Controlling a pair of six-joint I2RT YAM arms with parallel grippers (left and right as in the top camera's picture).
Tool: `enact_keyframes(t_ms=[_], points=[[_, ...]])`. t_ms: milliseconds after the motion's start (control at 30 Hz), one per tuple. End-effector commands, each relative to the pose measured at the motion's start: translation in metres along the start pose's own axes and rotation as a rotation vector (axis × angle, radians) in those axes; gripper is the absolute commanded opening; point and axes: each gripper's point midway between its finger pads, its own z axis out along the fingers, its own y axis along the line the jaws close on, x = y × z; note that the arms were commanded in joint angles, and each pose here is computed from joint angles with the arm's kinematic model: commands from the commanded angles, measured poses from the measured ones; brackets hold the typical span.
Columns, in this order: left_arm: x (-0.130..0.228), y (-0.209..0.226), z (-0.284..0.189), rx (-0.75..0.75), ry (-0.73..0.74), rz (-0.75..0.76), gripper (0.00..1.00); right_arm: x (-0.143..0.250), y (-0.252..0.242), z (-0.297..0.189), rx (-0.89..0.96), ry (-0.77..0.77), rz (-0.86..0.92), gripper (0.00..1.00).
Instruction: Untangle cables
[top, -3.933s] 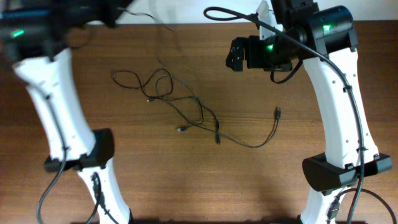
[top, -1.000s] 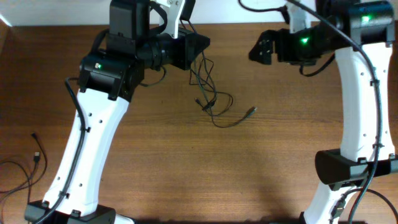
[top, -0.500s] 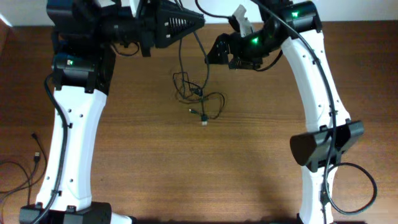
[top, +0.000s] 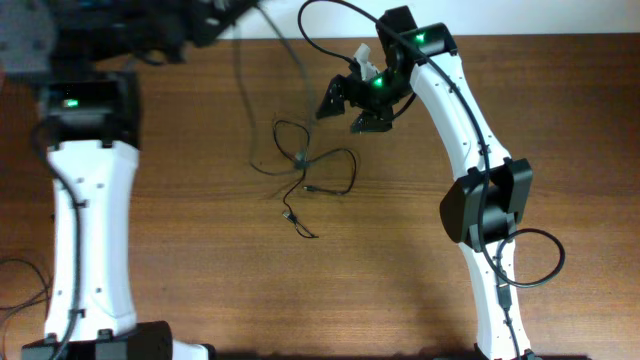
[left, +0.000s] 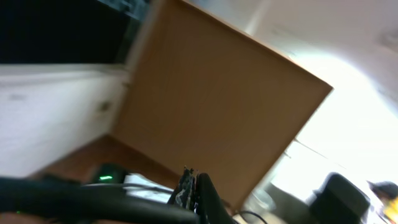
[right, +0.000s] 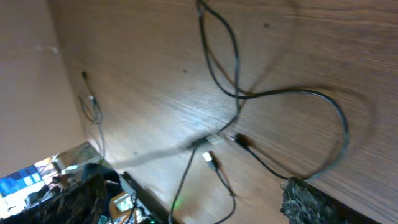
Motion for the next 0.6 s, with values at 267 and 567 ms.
enact_keyframes(t_ms=[267,567], points=[[-0.011,0.176,-0.328,-1.453,-0.512,-0.118,0.00,0.006,-0.056,-0.021,0.178,0.014,0.080,0.92],[-0.023,0.118,-0.492,-2.393,-0.404,0.276,0.00,0.012,-0.058,-0.022,0.188,0.039,0.056,0.92]])
